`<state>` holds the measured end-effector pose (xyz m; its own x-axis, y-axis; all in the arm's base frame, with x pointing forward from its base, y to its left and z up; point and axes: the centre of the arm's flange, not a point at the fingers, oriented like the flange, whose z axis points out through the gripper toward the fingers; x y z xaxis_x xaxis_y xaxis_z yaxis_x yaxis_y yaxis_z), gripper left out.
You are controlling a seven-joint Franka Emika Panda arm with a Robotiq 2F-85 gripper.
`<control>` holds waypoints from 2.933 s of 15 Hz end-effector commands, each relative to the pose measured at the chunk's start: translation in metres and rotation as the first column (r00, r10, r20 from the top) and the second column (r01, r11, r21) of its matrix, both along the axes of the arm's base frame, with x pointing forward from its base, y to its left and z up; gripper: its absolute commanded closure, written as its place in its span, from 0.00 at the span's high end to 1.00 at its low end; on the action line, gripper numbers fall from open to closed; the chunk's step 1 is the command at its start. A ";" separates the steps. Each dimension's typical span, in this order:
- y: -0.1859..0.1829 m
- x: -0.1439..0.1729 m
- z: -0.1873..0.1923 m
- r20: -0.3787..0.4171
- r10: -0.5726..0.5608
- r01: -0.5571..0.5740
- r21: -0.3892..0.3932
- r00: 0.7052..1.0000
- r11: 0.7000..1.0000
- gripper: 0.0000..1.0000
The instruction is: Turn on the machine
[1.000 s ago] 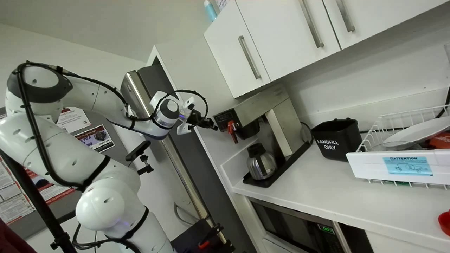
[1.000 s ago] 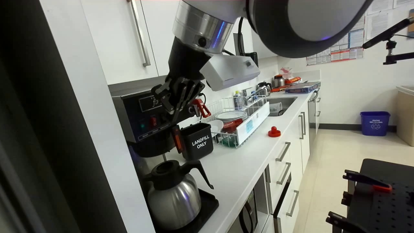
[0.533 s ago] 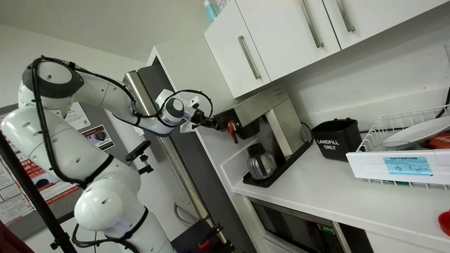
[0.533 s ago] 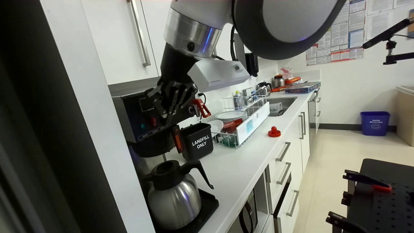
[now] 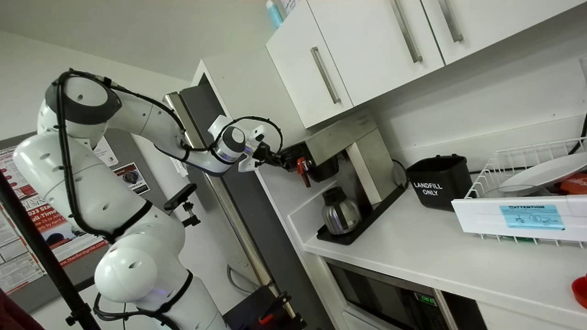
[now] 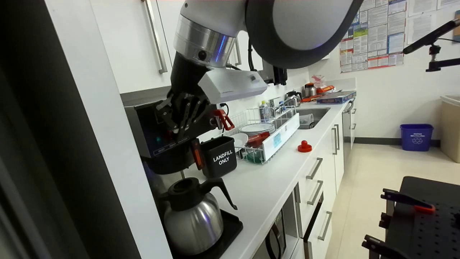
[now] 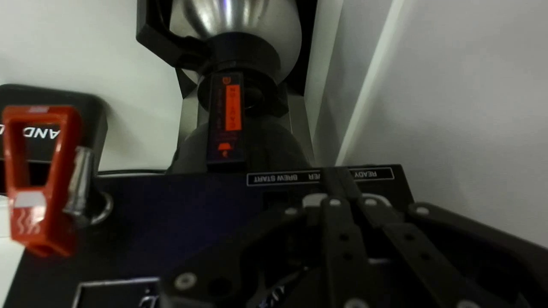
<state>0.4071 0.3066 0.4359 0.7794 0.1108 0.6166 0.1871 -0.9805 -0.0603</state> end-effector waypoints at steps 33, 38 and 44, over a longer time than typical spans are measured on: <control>-0.034 -0.143 0.083 0.113 0.051 -0.034 -0.153 0.992 0.988 0.00; -0.026 -0.147 0.085 0.147 0.054 -0.033 -0.144 0.988 0.989 0.16; -0.030 -0.152 0.085 0.157 0.052 -0.029 -0.146 0.986 0.989 0.27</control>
